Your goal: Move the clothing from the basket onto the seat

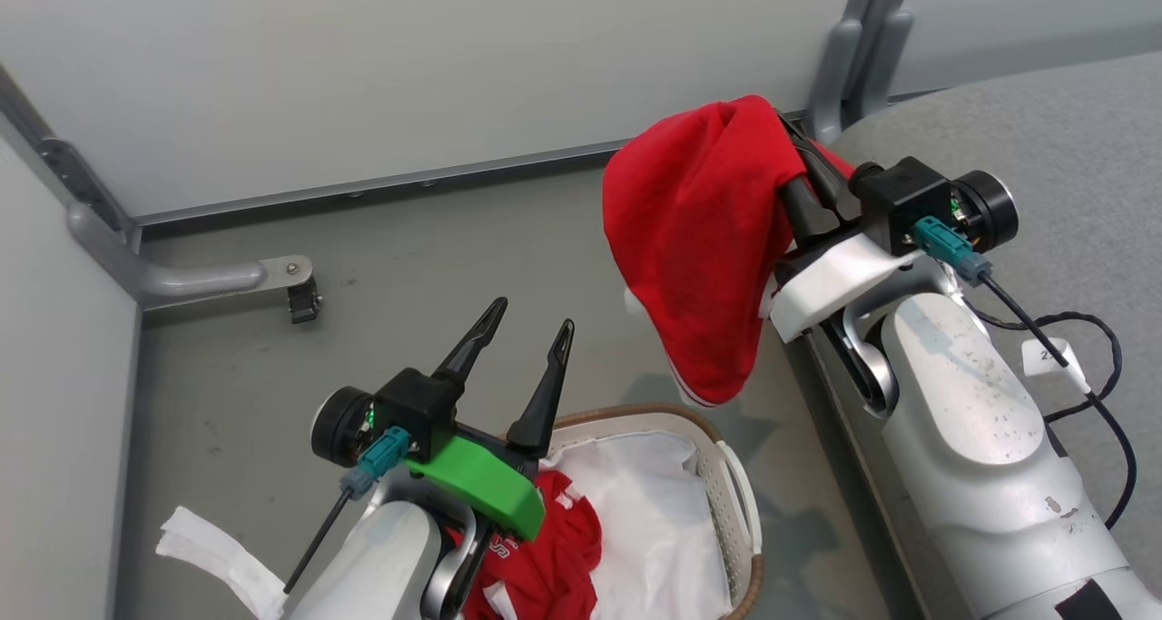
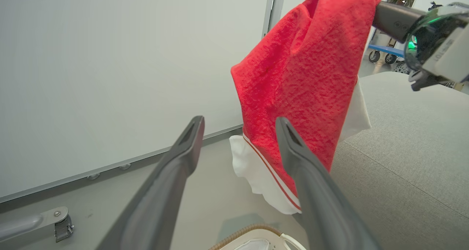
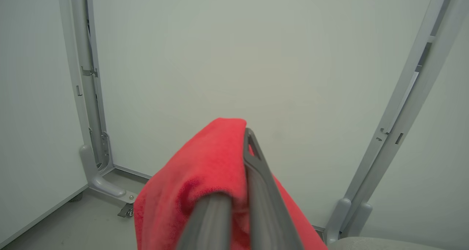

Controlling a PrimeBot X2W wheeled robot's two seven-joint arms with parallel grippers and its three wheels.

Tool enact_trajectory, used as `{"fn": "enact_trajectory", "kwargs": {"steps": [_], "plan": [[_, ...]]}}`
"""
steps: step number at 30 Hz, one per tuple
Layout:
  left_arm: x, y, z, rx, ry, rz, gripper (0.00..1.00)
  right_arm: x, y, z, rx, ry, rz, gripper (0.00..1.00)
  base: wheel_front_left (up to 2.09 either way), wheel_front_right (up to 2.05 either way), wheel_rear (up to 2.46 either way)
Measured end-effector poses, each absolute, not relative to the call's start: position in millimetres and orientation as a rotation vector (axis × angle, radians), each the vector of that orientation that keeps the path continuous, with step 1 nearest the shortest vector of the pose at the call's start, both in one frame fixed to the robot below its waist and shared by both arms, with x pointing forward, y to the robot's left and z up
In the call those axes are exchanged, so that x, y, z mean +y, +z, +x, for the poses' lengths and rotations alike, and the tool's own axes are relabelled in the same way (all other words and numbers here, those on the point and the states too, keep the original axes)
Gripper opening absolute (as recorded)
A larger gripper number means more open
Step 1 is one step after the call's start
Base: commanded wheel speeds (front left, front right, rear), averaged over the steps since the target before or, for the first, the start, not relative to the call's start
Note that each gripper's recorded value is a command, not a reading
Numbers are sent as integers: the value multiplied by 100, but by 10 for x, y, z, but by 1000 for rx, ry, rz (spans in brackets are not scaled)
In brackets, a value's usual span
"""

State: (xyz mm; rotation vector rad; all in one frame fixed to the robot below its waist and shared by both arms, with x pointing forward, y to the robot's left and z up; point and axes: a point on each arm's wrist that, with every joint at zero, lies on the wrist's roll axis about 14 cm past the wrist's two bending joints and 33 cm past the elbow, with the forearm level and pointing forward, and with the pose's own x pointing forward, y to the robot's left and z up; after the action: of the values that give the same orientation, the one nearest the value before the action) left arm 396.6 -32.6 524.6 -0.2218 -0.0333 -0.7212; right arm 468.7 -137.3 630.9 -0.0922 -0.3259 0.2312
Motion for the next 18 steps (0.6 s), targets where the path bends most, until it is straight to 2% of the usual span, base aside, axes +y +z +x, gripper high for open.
{"fn": "enact_trajectory", "kwargs": {"steps": [8, 18], "plan": [[-818, 5114, 3929, -3, -873, -203, 100, -2026, 6172, 4504, -288, 66, -112, 0, 0, 0, 0], [-1484, 4907, 3778, 46, -1092, -190, 100, -2866, 5922, 4090, -211, -168, -123, 0, 0, 0, 0]]}}
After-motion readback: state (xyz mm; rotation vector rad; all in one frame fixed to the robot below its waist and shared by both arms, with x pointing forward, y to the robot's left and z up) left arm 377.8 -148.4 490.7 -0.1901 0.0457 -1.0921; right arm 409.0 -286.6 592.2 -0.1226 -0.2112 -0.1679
